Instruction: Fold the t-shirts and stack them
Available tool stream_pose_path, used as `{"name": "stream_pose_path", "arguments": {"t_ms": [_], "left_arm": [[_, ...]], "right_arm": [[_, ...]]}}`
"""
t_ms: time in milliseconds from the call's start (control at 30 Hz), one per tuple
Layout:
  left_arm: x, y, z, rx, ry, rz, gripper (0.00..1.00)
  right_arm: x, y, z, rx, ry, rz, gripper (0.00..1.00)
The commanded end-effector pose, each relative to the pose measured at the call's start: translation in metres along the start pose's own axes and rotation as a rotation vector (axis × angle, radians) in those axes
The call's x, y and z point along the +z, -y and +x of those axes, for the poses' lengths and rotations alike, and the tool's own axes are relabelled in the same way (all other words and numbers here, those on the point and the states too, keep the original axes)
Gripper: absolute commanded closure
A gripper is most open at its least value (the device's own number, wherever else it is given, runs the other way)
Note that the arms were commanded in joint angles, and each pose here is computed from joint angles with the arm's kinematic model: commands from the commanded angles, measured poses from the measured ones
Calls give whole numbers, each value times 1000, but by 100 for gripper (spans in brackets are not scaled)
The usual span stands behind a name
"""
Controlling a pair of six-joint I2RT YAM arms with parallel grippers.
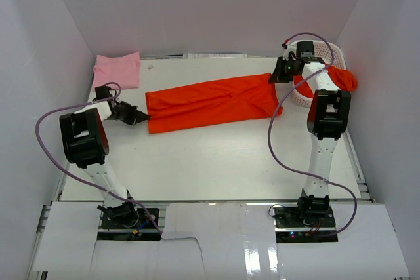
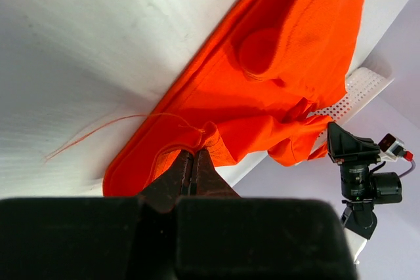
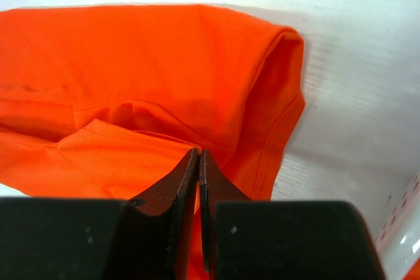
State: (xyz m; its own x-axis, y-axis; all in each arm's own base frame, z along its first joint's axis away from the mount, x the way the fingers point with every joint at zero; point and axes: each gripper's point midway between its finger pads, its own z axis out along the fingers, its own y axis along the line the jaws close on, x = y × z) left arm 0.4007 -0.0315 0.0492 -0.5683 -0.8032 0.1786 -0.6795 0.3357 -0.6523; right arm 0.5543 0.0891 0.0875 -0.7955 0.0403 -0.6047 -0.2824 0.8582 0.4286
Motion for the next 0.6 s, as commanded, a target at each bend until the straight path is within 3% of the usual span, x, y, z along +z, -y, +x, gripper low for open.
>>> {"name": "stream_pose_path", "arguments": {"t_ms": [0, 567], "left_arm": [[-5, 17, -10, 37, 38, 25, 100], [-3, 30, -20, 55, 56, 37, 100]], "right_arm": [[-1, -8, -35, -67, 89, -29, 90], [26, -26, -44, -114, 112, -73, 87]]}}
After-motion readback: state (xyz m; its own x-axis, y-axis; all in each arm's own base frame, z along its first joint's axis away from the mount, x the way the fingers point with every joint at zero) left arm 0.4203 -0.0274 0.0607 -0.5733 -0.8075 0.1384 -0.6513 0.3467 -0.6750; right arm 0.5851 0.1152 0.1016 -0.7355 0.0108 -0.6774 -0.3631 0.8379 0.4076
